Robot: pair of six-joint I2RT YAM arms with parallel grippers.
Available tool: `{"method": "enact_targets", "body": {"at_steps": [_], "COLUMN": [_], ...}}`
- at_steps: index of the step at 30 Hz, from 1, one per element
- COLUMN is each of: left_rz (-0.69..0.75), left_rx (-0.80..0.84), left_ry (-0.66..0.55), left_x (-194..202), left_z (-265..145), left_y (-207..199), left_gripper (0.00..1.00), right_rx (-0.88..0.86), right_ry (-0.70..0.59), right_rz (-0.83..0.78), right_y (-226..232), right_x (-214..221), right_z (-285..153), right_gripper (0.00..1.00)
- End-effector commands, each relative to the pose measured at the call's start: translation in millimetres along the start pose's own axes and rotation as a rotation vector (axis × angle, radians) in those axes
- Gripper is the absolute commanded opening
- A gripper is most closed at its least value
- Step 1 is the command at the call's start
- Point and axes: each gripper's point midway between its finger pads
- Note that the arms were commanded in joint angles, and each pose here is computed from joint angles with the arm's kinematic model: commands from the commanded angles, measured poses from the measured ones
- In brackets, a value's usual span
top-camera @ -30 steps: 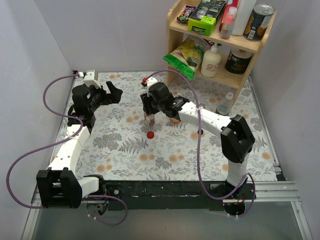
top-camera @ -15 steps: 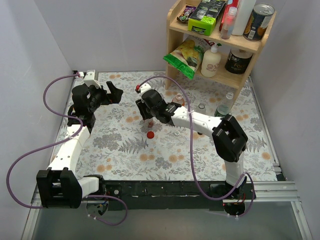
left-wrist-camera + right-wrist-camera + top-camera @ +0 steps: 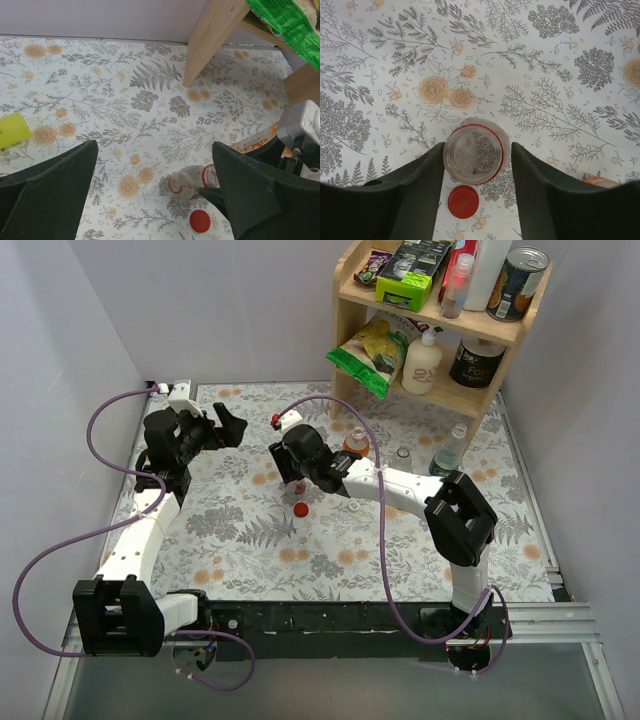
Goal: Unscrew the bottle caps
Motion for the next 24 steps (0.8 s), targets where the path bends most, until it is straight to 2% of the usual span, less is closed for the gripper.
{"method": "enact_targets", "body": {"at_steps": [1,11,15,20,21,24], "left_rz": [0.016,0.016,-0.069,-0.067,-0.068,-0.091], "left_rx": [0.012,0.032,-0.058,-0.016,-0.008,-0.015], "left_ry": [-0.037,-0.046,-0.078,-0.107,-0.113,-0.119], "left_x": [-13,-16,-31,-42,-44,-48], "left_z": [-5,-6,-10,-14,-15,-17], "left_y": [-4,-8,3,-6,-8,-8], "left_gripper": [0.98,0.98,0.98,0.98,0.98,0.98], "right_rx": [-0.006,-0.032,-0.070,-0.019,-0.041,0.007], "right_ry": [-0.027,-0.099,-0.203,-0.266,-0.311,-0.360], "right_rz": [-0.008,-0.011,-0.001,0.057,0.086,0.159], "right_y": [5,15,18,-31,-37,-88], "right_x": [-25,-70,-107,-121,-134,-138], "right_z": [-20,-50,-92,-137,-160,-191], "right_gripper": [0.68,0.84,0.86,0.87,0.87,0.87]}}
Point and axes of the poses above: each gripper's point midway between its finger pads, its own z axis out along the fingers, its own y axis along the line the jaws close on, x = y × z, and after that the axes turned 15 degrees about z, right-handed
